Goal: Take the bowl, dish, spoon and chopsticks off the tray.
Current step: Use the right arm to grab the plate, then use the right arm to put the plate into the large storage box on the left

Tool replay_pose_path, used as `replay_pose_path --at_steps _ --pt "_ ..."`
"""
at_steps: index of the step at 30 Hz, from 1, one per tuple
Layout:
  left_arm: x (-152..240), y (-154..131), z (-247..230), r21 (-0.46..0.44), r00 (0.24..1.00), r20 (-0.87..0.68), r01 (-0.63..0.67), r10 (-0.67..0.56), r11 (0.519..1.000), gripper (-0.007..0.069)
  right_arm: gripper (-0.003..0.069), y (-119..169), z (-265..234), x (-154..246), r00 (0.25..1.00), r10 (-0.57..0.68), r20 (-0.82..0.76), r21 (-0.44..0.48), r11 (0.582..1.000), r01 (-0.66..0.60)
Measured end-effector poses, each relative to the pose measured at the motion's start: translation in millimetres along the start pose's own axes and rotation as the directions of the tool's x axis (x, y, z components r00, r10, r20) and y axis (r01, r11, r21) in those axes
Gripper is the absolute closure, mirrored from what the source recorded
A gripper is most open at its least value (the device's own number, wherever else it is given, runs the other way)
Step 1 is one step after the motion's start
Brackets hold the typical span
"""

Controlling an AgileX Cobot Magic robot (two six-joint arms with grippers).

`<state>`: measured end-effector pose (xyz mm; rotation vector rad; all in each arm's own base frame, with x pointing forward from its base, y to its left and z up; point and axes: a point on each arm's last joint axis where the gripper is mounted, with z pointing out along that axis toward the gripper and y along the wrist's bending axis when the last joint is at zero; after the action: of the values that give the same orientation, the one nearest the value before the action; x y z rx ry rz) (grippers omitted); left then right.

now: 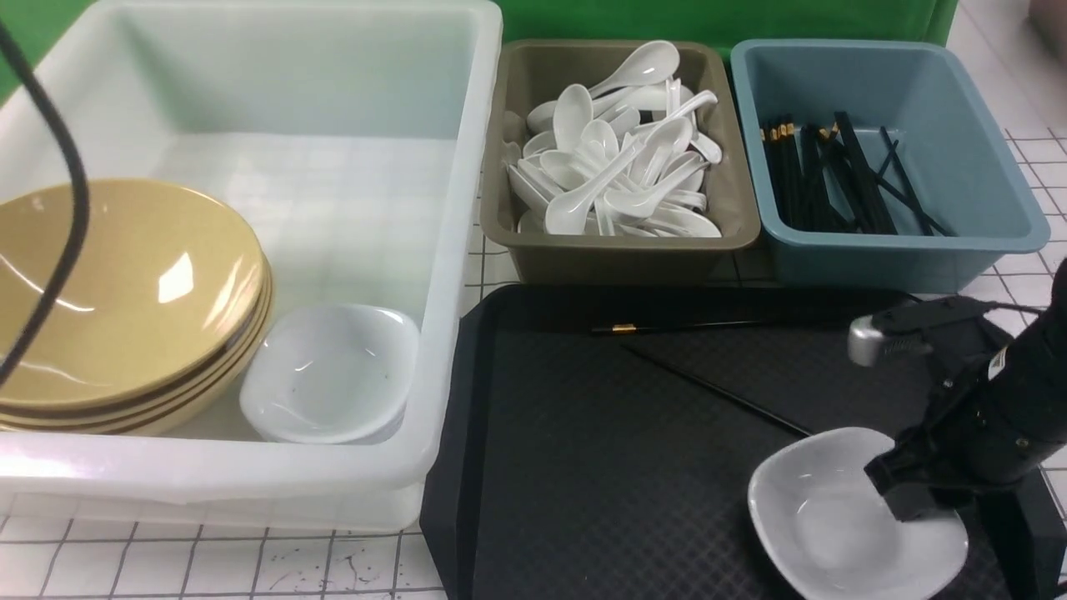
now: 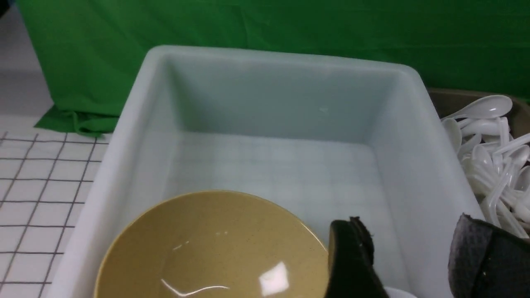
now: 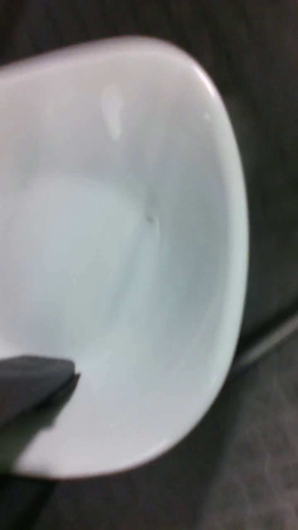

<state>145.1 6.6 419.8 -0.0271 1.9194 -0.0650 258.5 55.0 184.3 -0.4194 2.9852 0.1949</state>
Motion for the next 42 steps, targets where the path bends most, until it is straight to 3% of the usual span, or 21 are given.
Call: replay_pose_path --at_steps 4,8,11,13,16,18,22,24,30,32,38,42 --pt "14.9 -2.0 -22.8 -0.025 0.999 0.033 -0.008 0.009 1.000 0.0436 0.0587 7.9 -45.4 -4.2 0.997 -0.046 0.063 -0.001 0.999 0.046" --pt "30.6 -1.7 -30.9 -0.046 0.999 0.032 -0.016 0.018 0.999 0.0473 0.0589 25.8 -99.6 -15.0 0.974 -0.109 0.199 0.025 0.994 0.106" --pt "48.6 -0.2 -27.0 -0.054 1.000 -0.002 -0.020 0.020 0.998 0.0489 0.0589 69.9 -151.2 -33.4 0.887 -0.240 0.395 0.033 0.968 0.247" --pt "59.8 1.6 -19.6 -0.059 1.000 -0.025 -0.016 0.015 0.998 0.0494 0.0589 122.7 -185.4 -53.0 0.749 -0.332 0.573 0.027 0.922 0.387" --pt "70.8 3.0 -12.7 -0.061 0.999 -0.052 -0.008 0.005 0.998 0.0494 0.0589 177.9 -189.5 -75.5 0.647 -0.401 0.648 0.025 0.861 0.508" --pt "75.2 3.7 -9.8 -0.063 0.998 -0.058 -0.006 0.002 0.998 0.0494 0.0589 206.8 -182.0 -93.9 0.621 -0.429 0.656 0.031 0.838 0.545" --pt "78.7 4.6 -6.4 -0.066 0.999 -0.046 0.004 -0.008 0.998 0.0494 0.0589 250.4 -146.3 -142.3 0.676 -0.440 0.592 0.058 0.859 0.509" --pt "80.5 4.2 -5.0 -0.061 0.999 -0.045 0.019 -0.022 0.998 0.0494 0.0589 259.2 -122.2 -163.6 0.728 -0.442 0.524 0.084 0.877 0.472" --pt "83.1 3.0 -3.4 -0.047 0.998 -0.049 0.049 -0.051 0.998 0.0494 0.0564 276.1 -70.6 -191.7 0.829 -0.346 0.439 0.036 0.929 0.369" --pt "83.0 3.1 -3.4 -0.048 0.998 -0.048 0.049 -0.051 0.998 0.0494 0.0534 279.7 -55.4 -191.9 0.844 -0.351 0.406 0.041 0.929 0.367" --pt "81.8 3.1 -3.3 -0.048 0.998 -0.034 0.056 -0.057 0.997 0.0494 0.0335 290.6 -51.7 -185.4 0.856 -0.339 0.391 0.021 0.933 0.361" --pt "82.2 2.9 -3.3 -0.046 0.998 -0.039 0.057 -0.058 0.997 0.0494 0.0249 284.6 -77.8 -173.0 0.827 -0.413 0.382 0.021 0.898 0.439"
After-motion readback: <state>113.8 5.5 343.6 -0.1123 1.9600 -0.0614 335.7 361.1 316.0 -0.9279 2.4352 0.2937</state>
